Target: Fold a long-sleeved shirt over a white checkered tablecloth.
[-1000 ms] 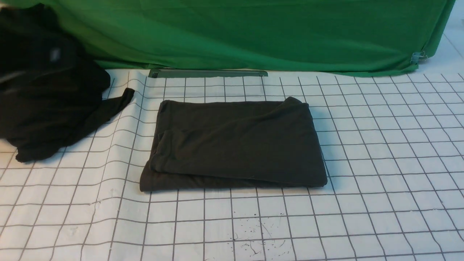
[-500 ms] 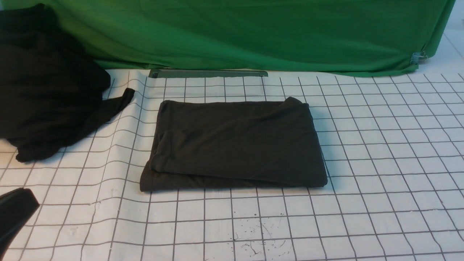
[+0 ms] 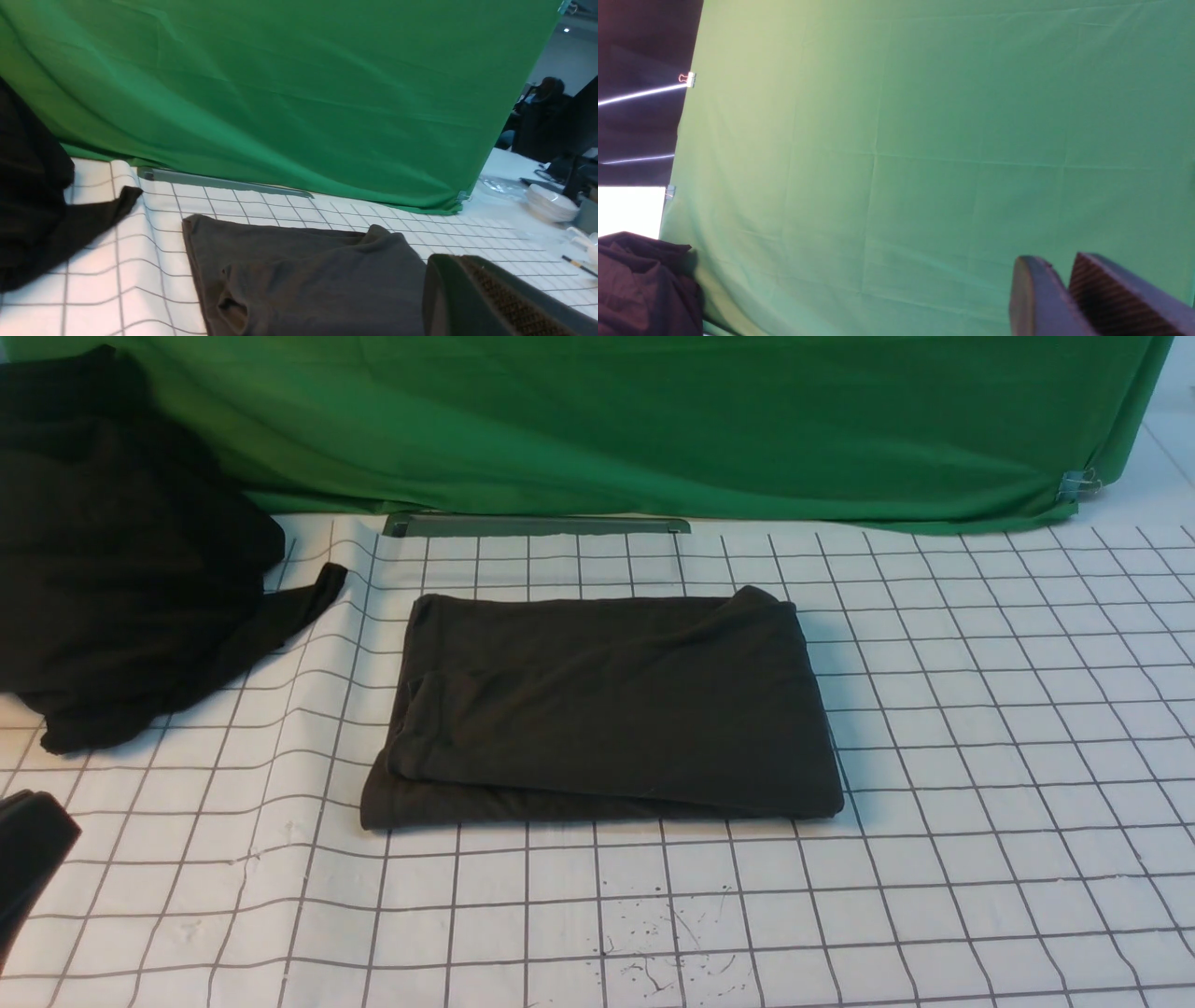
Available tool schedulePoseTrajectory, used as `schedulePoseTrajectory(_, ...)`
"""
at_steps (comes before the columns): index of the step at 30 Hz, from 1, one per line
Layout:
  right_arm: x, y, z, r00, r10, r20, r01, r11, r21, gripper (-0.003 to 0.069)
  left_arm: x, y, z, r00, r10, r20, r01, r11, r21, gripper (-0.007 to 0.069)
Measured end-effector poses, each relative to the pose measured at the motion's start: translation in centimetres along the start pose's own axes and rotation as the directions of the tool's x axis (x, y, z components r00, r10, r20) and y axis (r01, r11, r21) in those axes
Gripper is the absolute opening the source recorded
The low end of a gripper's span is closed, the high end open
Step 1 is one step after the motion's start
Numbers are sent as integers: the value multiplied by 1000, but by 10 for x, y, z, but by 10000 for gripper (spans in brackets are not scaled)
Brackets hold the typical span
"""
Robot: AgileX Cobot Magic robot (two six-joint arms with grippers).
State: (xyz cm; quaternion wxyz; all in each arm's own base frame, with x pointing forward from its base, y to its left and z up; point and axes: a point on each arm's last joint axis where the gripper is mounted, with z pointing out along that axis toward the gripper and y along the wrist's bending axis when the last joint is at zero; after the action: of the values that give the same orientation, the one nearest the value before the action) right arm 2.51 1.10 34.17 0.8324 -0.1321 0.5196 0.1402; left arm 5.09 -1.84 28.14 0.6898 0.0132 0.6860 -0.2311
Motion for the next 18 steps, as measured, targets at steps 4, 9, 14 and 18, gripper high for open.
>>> schedulePoseTrajectory(4,0,0,0,1000,0,0,0,1000,0,118,0,0,0,1000,20,1,-20,1000,-3,3)
schedulePoseTrajectory(9,0,0,0,1000,0,0,0,1000,0,132,0,1,0,999,47,2,-47,999,-6,3)
schedulePoseTrajectory(14,0,0,0,1000,0,0,0,1000,0,144,6,6,-2,988,153,11,-152,986,-69,3)
schedulePoseTrajectory(18,0,0,0,1000,0,0,0,1000,0,156,29,20,-5,976,217,-20,-217,956,-196,3)
